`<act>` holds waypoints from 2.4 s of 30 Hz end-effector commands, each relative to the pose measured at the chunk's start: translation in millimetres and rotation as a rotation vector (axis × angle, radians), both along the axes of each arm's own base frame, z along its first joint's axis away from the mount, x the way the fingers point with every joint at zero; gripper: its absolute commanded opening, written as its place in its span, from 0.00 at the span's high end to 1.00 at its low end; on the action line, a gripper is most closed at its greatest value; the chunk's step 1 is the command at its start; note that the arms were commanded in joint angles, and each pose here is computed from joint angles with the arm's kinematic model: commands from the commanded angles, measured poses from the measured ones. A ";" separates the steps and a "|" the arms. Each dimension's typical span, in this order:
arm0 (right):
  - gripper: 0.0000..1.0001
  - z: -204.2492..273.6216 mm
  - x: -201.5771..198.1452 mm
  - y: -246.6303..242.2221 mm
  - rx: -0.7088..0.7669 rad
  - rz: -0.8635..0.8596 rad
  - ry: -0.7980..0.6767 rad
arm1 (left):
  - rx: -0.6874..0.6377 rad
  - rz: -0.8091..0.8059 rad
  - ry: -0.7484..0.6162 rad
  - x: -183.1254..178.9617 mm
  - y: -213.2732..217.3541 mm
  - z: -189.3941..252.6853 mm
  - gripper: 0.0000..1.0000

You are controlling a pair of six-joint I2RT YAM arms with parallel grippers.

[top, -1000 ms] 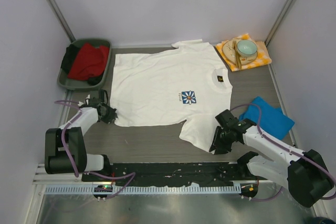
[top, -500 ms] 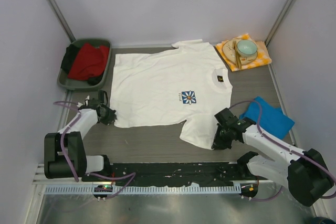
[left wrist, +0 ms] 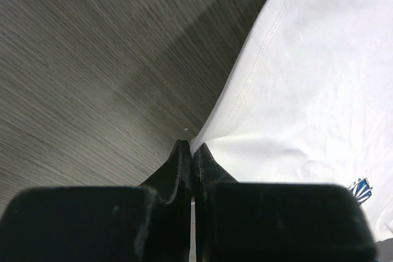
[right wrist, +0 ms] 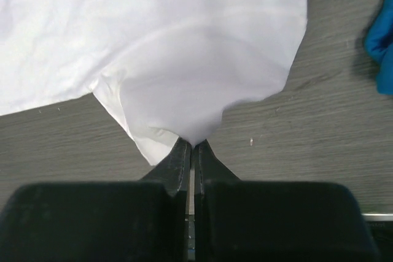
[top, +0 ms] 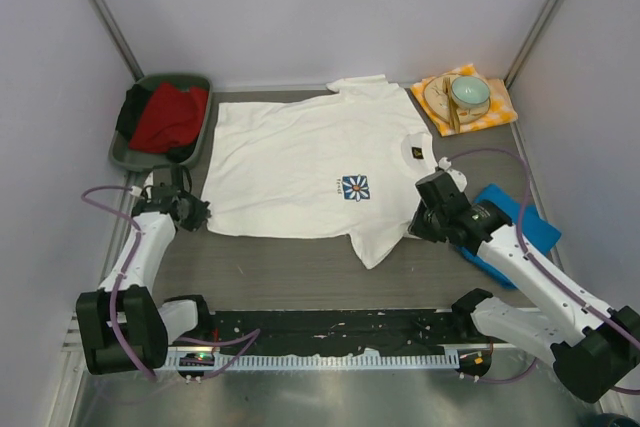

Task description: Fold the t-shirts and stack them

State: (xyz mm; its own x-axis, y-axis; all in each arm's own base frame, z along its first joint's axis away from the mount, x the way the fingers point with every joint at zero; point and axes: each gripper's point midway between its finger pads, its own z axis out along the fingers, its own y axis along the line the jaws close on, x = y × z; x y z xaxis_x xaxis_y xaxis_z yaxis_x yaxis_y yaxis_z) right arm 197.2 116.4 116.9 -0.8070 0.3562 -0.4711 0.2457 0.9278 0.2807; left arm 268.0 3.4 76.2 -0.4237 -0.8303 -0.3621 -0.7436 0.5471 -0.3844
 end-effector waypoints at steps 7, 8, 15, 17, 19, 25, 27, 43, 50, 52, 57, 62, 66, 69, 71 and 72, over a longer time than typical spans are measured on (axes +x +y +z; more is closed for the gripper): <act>0.99 61.8 40.6 -18.2 -0.101 -0.074 -0.206 | -0.006 0.007 -0.022 7.3 10.6 14.0 1.00; 0.99 68.3 42.7 -19.8 -0.105 -0.080 -0.225 | -0.008 0.008 -0.020 6.7 11.5 13.1 1.00; 0.99 88.1 44.7 -30.8 -0.131 -0.106 -0.268 | -0.010 0.010 -0.024 0.7 15.4 14.6 1.00; 0.99 93.2 43.8 -32.0 -0.129 -0.110 -0.274 | -0.010 0.009 -0.029 -0.7 14.7 16.8 1.00; 0.99 99.6 42.3 -36.3 -0.137 -0.119 -0.290 | -0.035 -0.004 -0.035 -3.2 9.0 17.5 1.00; 0.99 115.8 32.1 -47.0 -0.146 -0.131 -0.317 | -0.051 -0.011 -0.047 -14.3 3.5 18.8 1.00; 0.99 112.2 25.5 -49.5 -0.149 -0.126 -0.297 | -0.054 -0.017 -0.052 -17.8 1.9 19.2 1.00; 0.99 131.8 -17.4 -65.3 -0.090 -0.110 -0.311 | -0.042 -0.020 -0.084 -44.4 -2.4 29.6 1.00; 0.99 118.7 -5.3 -54.7 -0.091 -0.091 -0.290 | -0.032 -0.022 -0.072 -35.9 1.1 29.5 1.00; 0.99 115.2 1.8 -50.3 -0.092 -0.087 -0.293 | -0.032 -0.022 -0.070 -32.8 1.7 27.5 1.00; 0.99 107.6 20.9 -36.6 -0.091 -0.064 -0.292 | -0.034 -0.014 -0.047 -21.1 4.8 19.3 1.00; 0.99 110.5 50.4 -17.2 -0.075 -0.038 -0.318 | -0.056 -0.003 -0.055 -3.6 5.4 20.4 1.00; 0.99 109.7 73.8 -11.3 -0.060 -0.036 -0.320 | -0.075 0.008 -0.044 7.3 5.1 19.1 1.00; 0.99 103.3 94.9 -15.8 -0.004 -0.055 -0.307 | -0.076 0.022 -0.038 13.0 7.4 18.3 1.00; 0.99 104.9 108.2 -22.1 0.047 -0.074 -0.313 | -0.079 0.029 -0.042 17.3 8.3 18.8 1.00; 0.99 104.3 117.1 -22.2 0.050 -0.076 -0.319 | -0.082 0.032 -0.042 18.6 8.1 18.0 1.00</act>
State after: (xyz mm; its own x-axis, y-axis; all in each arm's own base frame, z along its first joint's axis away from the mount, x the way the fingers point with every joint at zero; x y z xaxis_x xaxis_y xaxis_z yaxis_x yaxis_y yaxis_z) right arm 276.8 88.0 192.4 -0.6610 0.3912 -0.6404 0.2741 0.9202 0.2793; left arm 262.6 4.3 76.7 -0.4335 -0.8603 -0.2683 -0.7617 0.5089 -0.4011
